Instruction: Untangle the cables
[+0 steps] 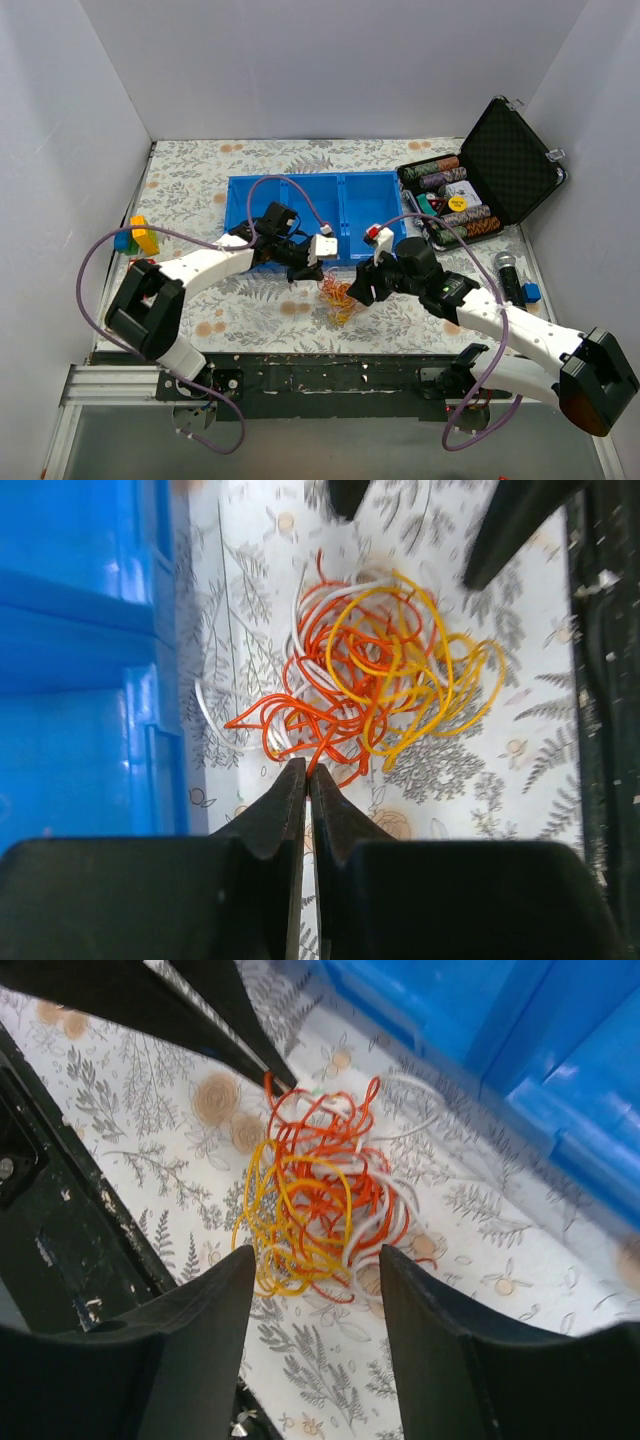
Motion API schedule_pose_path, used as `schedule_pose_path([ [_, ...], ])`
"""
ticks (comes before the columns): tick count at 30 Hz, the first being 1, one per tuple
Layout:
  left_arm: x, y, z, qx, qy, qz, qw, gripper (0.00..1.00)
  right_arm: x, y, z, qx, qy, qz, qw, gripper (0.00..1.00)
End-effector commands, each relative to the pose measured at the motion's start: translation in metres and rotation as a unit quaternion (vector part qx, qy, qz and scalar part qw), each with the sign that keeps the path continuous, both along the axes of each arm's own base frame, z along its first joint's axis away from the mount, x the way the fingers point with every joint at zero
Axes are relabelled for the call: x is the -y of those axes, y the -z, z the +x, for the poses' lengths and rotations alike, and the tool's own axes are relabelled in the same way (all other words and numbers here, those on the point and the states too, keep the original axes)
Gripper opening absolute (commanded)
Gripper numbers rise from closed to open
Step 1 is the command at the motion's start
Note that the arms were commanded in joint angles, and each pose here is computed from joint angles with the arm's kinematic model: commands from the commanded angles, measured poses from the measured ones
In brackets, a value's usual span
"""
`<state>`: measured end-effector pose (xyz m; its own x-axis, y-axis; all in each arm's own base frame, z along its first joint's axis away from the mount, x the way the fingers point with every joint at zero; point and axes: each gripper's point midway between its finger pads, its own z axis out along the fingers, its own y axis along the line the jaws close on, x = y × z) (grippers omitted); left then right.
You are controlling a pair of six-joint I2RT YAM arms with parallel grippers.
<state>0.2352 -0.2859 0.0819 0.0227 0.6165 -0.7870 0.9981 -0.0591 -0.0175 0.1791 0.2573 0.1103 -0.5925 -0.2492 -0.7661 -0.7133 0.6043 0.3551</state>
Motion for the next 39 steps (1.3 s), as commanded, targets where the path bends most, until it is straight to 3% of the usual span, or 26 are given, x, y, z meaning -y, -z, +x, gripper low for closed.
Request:
schedule_pose_path([
  [1, 0.007, -0.059, -0.019, 0.005, -0.006, -0.061, 0.998, 0.00, -0.016, -0.055, 0.024, 0.084, 0.007, 0.055, 0.995, 0.66],
  [8, 0.008, -0.106, -0.031, -0.016, -0.043, -0.099, 0.994, 0.00, -0.043, -0.078, 0.012, 0.143, -0.076, 0.147, 0.976, 0.85],
  [13, 0.012, -0.126, -0.036, -0.020, -0.052, -0.115, 0.992, 0.00, -0.056, -0.104, 0.008, 0.194, -0.104, 0.194, 0.956, 0.88],
  [17, 0.019, -0.141, -0.035, -0.018, -0.056, -0.127, 0.990, 0.00, -0.068, -0.105, 0.011, 0.192, -0.106, 0.194, 0.956, 0.88],
  [21, 0.027, -0.168, -0.032, -0.015, -0.064, -0.150, 0.987, 0.00, -0.079, -0.100, 0.011, 0.153, -0.114, 0.204, 0.960, 0.82],
  [26, 0.031, -0.215, -0.028, 0.005, -0.076, -0.188, 0.979, 0.00, -0.091, -0.072, 0.000, 0.078, -0.141, 0.196, 0.967, 0.54],
  [32, 0.027, -0.263, -0.024, 0.035, -0.102, -0.226, 0.968, 0.00, -0.077, -0.030, -0.014, 0.039, -0.137, 0.167, 0.976, 0.52],
  [39, 0.006, -0.315, -0.003, 0.141, -0.165, -0.259, 0.941, 0.00, -0.046, 0.014, -0.028, 0.017, -0.110, 0.115, 0.987, 0.51],
])
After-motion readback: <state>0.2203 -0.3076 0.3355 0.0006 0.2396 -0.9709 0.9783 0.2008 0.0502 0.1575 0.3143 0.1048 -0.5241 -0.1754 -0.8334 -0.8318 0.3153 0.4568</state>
